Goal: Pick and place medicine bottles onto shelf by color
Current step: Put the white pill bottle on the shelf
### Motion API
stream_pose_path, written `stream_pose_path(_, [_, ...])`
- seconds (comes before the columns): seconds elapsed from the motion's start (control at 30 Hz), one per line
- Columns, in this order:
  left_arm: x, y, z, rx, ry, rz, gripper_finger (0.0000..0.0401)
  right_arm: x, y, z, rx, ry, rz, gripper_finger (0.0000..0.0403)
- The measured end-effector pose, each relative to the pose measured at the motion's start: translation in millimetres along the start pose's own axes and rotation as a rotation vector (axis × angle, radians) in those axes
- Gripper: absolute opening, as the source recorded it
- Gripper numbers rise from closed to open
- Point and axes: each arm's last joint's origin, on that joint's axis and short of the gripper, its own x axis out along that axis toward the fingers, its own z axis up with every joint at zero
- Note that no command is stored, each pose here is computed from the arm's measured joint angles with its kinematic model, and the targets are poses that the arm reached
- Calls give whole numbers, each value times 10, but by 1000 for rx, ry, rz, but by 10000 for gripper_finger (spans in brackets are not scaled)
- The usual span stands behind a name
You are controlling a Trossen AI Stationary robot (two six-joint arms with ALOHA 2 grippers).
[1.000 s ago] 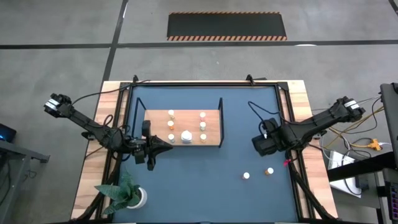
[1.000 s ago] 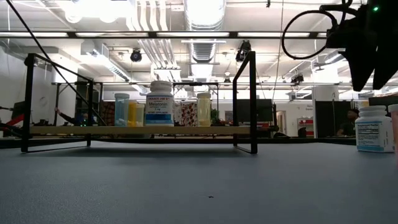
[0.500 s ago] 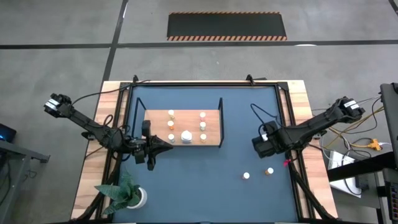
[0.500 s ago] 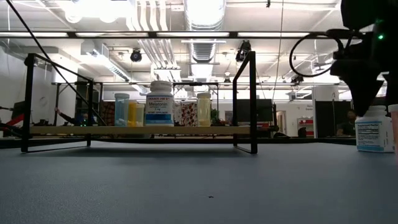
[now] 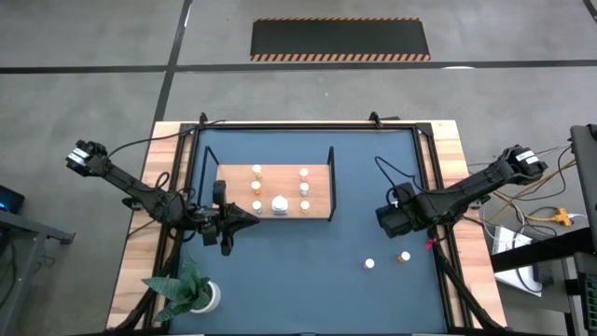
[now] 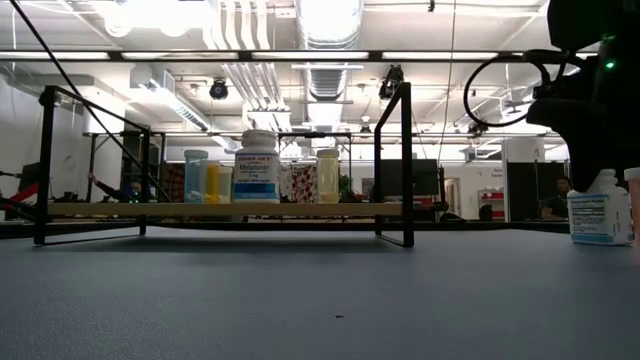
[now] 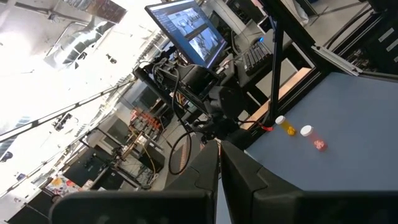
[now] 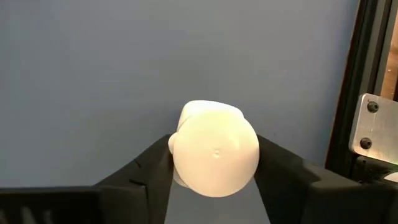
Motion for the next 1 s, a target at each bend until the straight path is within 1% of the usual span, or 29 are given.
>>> stream_pose_path(0.07, [0, 0, 0, 0, 0, 0, 0, -3, -1, 2, -6, -2, 2, 164])
stream_pose_path(0.13, [0, 0, 1, 0, 0, 0, 0, -7, -4, 3, -22, -2, 3, 163])
stream_pose_path(0.2, [0, 0, 0, 0, 0, 0, 0, -40, -8, 15, -44, 1, 3, 169])
stream_pose_path(0.3, [0, 1, 1, -1, -1, 1, 0, -166, 27, 57, -80, 0, 44, 185])
stream_pose_path(0.4, [7, -5, 0, -29, -1, 1, 0, -336, 85, 103, -193, -8, 108, 188])
stream_pose_path(0.57, [86, -85, -17, -119, 7, -8, 0, -747, 215, 150, -401, -26, 268, 179])
stream_pose_path(0.7, [208, -161, -2, -155, -34, 30, 0, -1082, 287, 166, -528, -69, 412, 179])
stream_pose_path(0.77, [282, -203, 11, -173, -58, 54, 0, -1202, 331, 140, -618, -110, 493, 180])
stream_pose_path(0.87, [394, -264, 32, -195, -89, 82, 0, -1317, 421, 67, -742, -183, 628, 180])
stream_pose_path(1.0, [551, -378, 39, -185, -75, 68, 12, -1340, 583, -48, -839, -317, 807, 180])
